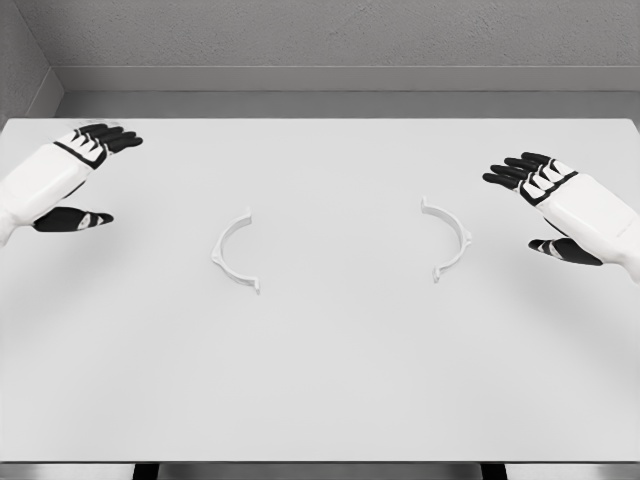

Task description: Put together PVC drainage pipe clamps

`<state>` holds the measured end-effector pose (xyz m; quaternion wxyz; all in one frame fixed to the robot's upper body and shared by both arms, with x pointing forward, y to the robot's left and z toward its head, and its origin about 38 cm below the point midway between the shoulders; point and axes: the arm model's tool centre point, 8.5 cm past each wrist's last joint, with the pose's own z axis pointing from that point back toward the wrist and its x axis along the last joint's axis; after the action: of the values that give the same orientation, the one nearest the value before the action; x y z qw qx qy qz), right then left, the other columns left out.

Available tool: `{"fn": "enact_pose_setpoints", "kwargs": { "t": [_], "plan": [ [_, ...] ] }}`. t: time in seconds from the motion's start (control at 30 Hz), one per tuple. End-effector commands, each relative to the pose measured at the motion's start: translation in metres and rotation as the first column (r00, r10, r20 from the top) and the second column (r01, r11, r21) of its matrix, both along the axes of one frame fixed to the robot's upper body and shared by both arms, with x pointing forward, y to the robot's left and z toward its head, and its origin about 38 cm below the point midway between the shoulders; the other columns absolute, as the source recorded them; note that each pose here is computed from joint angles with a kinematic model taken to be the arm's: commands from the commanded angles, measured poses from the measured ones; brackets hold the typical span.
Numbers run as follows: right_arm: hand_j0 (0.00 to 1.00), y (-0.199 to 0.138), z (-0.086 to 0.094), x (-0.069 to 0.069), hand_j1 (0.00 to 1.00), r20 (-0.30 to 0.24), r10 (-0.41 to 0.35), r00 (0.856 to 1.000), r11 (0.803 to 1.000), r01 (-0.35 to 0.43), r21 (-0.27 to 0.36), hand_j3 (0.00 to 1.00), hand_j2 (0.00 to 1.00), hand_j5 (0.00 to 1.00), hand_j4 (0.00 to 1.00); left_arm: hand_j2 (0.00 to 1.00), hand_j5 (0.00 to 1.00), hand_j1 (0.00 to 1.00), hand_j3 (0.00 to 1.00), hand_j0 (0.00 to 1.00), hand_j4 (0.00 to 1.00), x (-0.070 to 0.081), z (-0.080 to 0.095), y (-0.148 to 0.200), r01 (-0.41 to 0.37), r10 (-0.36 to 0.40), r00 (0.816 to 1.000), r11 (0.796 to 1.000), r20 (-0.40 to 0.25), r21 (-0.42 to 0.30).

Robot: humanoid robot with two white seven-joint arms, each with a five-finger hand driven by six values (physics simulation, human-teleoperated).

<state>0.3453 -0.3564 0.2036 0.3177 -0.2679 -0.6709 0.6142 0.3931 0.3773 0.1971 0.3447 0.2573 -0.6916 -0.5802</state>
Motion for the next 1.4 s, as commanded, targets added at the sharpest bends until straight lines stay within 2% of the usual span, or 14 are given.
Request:
{"fn": "enact_pose_setpoints", "kwargs": {
  "t": [0.0, 0.13, 0.17, 0.23, 0.27, 0.3, 0.37, 0.43, 0.5, 0.77, 0.93, 1.07, 1.13, 1.37],
  "plan": [
    [1.0, -0.001, 0.001, 0.0, 1.0, -0.001, -0.001, 1.0, 1.0, 0.001, 0.004, 1.0, 1.0, 1.0, 1.0, 1.0, 1.0, 1.0, 1.0, 1.0, 1.0, -0.001, 0.001, -0.002, 0.006, -0.006, 1.0, 1.0, 0.001, -0.003],
    [1.0, 0.0, 0.0, 0.0, 1.0, -0.006, 0.001, 1.0, 1.0, -0.001, 0.004, 1.0, 1.0, 1.0, 1.0, 1.0, 1.0, 1.0, 1.0, 1.0, 1.0, -0.001, -0.002, -0.002, 0.005, -0.005, 1.0, 1.0, -0.004, -0.01],
    [1.0, -0.001, -0.002, 0.006, 1.0, -0.047, 0.0, 0.999, 0.999, -0.002, -0.038, 1.0, 1.0, 1.0, 1.0, 1.0, 1.0, 1.0, 1.0, 1.0, 1.0, -0.001, -0.003, -0.004, 0.007, -0.007, 1.0, 1.0, -0.005, -0.014],
    [1.0, 0.014, -0.013, 0.036, 1.0, -0.144, 0.009, 0.99, 0.997, -0.02, -0.079, 1.0, 1.0, 1.0, 1.0, 1.0, 1.0, 1.0, 1.0, 1.0, 1.0, -0.001, -0.004, -0.005, 0.009, -0.009, 1.0, 1.0, -0.007, -0.013],
    [1.0, 0.021, -0.032, 0.061, 1.0, -0.246, -0.005, 0.969, 0.995, -0.019, -0.095, 1.0, 1.0, 1.0, 1.0, 1.0, 1.0, 1.0, 1.0, 1.0, 1.0, -0.002, -0.005, -0.005, 0.01, -0.011, 1.0, 1.0, -0.01, -0.014],
    [1.0, 0.027, -0.041, 0.069, 1.0, -0.276, -0.008, 0.961, 0.994, -0.022, -0.106, 1.0, 1.0, 1.0, 1.0, 1.0, 1.0, 1.0, 1.0, 1.0, 1.0, -0.004, -0.01, -0.006, 0.013, -0.013, 1.0, 1.0, -0.023, -0.014],
    [1.0, 0.03, -0.045, 0.07, 1.0, -0.284, -0.011, 0.959, 0.993, -0.024, -0.118, 1.0, 1.0, 1.0, 1.0, 1.0, 1.0, 1.0, 1.0, 1.0, 1.0, -0.004, -0.011, -0.008, 0.014, -0.015, 1.0, 1.0, -0.024, -0.022],
    [1.0, 0.031, -0.057, 0.074, 1.0, -0.311, -0.022, 0.95, 0.992, -0.017, -0.121, 1.0, 1.0, 1.0, 1.0, 1.0, 1.0, 1.0, 1.0, 1.0, 1.0, -0.004, -0.011, -0.011, 0.021, -0.022, 1.0, 0.999, -0.021, -0.023],
    [1.0, 0.042, -0.061, 0.075, 1.0, -0.312, -0.006, 0.95, 0.996, -0.024, -0.091, 1.0, 1.0, 1.0, 1.0, 1.0, 1.0, 1.0, 1.0, 1.0, 1.0, -0.004, -0.015, -0.015, 0.026, -0.027, 0.999, 0.999, -0.025, -0.035],
    [1.0, 0.047, -0.056, 0.078, 1.0, -0.285, -0.004, 0.959, 1.0, 0.002, -0.009, 1.0, 1.0, 1.0, 1.0, 1.0, 1.0, 1.0, 1.0, 1.0, 1.0, -0.004, -0.022, -0.025, 0.039, -0.04, 0.999, 0.998, -0.035, -0.053],
    [1.0, 0.045, -0.054, 0.079, 1.0, -0.285, -0.018, 0.958, 1.0, 0.017, -0.007, 1.0, 1.0, 1.0, 1.0, 1.0, 1.0, 1.0, 1.0, 1.0, 1.0, -0.005, -0.027, -0.034, 0.059, -0.062, 0.997, 0.996, -0.046, -0.061],
    [1.0, 0.039, -0.055, 0.082, 1.0, -0.299, -0.068, 0.952, 0.998, 0.066, -0.016, 1.0, 1.0, 1.0, 1.0, 1.0, 1.0, 1.0, 1.0, 1.0, 1.0, -0.005, -0.042, -0.062, 0.115, -0.119, 0.991, 0.992, -0.065, -0.06],
    [1.0, 0.034, -0.058, 0.087, 1.0, -0.286, -0.114, 0.951, 0.993, 0.118, -0.003, 1.0, 1.0, 1.0, 1.0, 1.0, 1.0, 1.0, 1.0, 1.0, 1.0, -0.004, -0.042, -0.071, 0.137, -0.14, 0.988, 0.989, -0.061, -0.061],
    [1.0, 0.028, -0.064, 0.098, 1.0, -0.285, -0.161, 0.945, 0.986, 0.165, -0.012, 1.0, 1.0, 1.0, 1.0, 1.0, 1.0, 1.0, 1.0, 1.0, 1.0, -0.002, -0.042, -0.075, 0.14, -0.144, 0.988, 0.988, -0.058, -0.068]
  ]
}}
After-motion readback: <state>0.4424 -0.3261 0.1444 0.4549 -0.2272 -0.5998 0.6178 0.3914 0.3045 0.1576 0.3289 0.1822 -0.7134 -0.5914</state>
